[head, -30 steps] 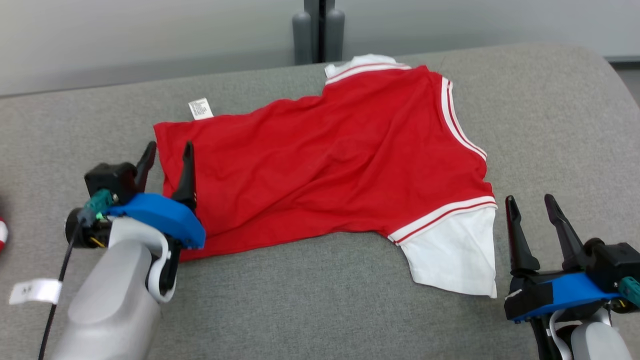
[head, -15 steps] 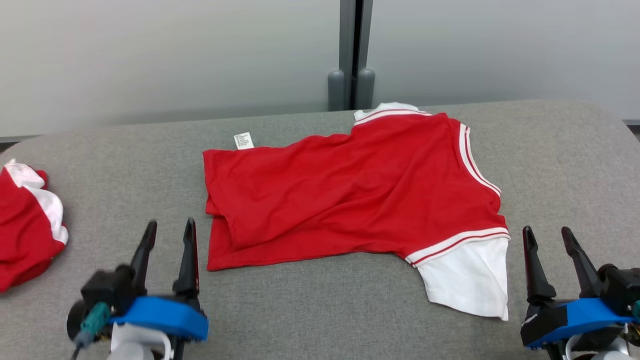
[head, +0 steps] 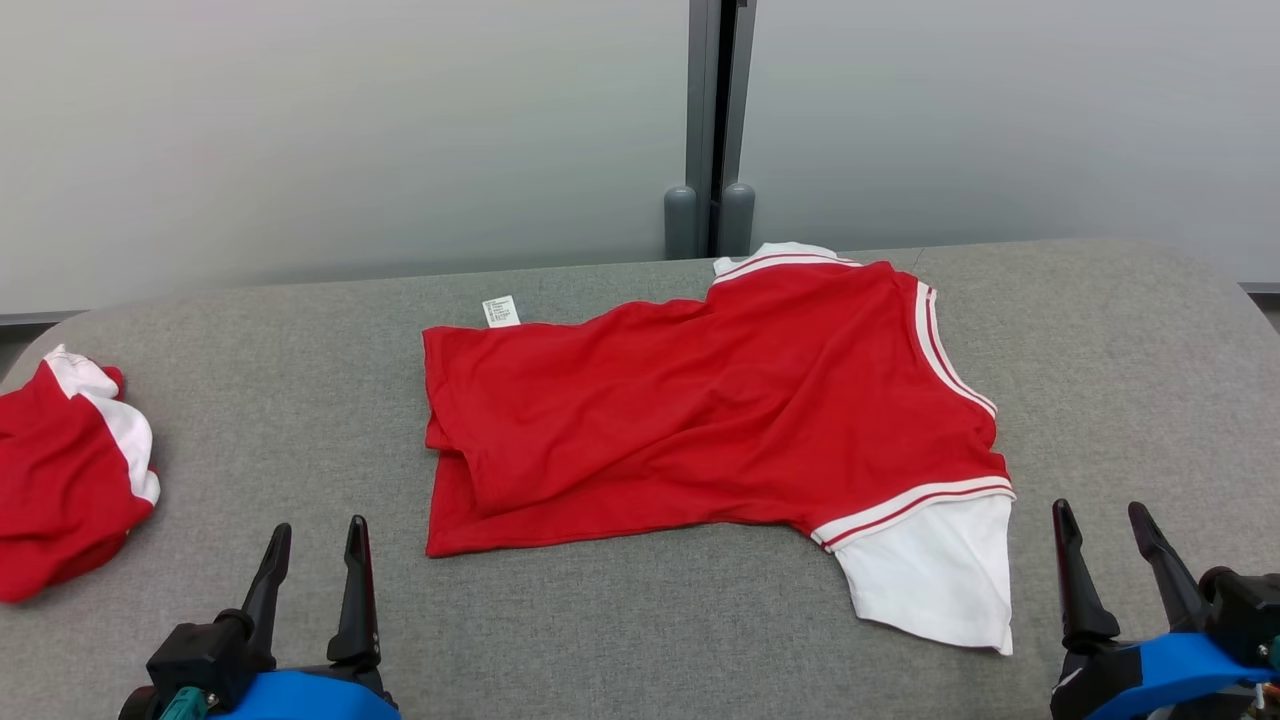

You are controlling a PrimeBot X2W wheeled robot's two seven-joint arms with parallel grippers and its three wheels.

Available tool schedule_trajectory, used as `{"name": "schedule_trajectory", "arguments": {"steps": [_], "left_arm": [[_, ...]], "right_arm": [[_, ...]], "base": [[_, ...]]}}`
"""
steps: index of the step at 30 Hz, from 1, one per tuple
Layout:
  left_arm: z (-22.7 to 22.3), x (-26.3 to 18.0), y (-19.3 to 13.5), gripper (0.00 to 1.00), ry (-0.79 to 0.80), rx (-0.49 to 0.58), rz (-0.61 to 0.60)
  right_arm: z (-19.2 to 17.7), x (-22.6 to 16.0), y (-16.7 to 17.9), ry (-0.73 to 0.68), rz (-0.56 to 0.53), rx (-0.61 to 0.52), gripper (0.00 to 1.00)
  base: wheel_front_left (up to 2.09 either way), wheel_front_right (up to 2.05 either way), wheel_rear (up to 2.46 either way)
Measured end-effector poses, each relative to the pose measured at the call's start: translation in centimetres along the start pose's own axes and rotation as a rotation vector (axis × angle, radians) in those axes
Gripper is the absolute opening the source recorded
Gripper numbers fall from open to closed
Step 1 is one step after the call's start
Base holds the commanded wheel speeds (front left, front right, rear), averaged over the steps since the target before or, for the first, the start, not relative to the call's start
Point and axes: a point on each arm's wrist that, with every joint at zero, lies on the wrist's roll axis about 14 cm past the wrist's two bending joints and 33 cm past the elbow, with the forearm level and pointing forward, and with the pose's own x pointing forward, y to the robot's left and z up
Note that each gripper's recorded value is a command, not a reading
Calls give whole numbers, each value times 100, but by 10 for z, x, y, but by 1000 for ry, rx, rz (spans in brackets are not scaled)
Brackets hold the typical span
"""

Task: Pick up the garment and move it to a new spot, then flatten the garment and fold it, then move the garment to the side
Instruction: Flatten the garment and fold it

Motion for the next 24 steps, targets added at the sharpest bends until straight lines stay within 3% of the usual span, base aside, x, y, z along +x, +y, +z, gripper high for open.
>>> {"name": "schedule_trajectory", "arguments": {"steps": [16,24], "left_arm": [[-17,11,-8,100,67,21,-37],[-65,36,-26,100,283,35,-90]], "right_arm": [[-15,3,9,58,23,20,100],[-38,9,20,139,50,42,100]], "base": [[0,0,0],[0,0,0]]}}
